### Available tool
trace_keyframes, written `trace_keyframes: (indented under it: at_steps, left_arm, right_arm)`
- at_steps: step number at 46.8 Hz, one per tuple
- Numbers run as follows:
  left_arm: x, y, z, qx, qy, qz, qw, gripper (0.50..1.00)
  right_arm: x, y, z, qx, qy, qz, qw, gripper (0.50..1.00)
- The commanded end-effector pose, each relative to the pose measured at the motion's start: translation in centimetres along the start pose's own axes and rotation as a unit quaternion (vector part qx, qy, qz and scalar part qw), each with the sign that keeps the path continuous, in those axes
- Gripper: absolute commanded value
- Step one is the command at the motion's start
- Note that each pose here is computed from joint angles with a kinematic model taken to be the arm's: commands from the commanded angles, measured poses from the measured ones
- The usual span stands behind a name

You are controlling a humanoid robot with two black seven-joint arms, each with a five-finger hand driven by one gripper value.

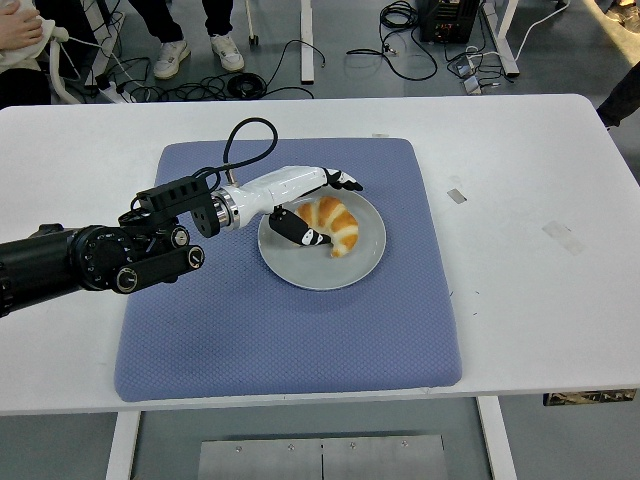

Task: Place the bread on the plate

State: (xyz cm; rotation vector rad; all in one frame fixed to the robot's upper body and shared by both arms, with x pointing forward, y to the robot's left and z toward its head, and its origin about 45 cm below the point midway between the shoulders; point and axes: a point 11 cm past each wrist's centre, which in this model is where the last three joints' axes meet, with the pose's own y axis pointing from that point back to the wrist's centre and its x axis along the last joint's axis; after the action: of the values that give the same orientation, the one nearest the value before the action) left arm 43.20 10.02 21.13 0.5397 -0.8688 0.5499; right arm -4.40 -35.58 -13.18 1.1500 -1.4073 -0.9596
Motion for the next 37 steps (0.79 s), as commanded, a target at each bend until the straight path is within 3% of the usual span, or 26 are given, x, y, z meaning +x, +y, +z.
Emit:
trace_keyframes:
  at_steps: [1,8,37]
  left_arm:
    - [0.0,-0.1,0.1,-0.001,-0.001,-0.001,1.0,0.877]
    - [0.5,-0.5,0.8,-0.008,-0.001,0.002,1.0,0.967]
    - [5.5,-0.9,1.4,0.005,0.136,0.075,0.988,0.98]
  right_arm:
    - [0.0,0.0,0.0,0.0,0.0,0.0,1.0,1.0]
    - [0.1,0.0,0.0,0.0,0.0,0.001,1.0,1.0]
    - [0.0,0.0,0.0,0.0,0.0,0.0,1.0,1.0]
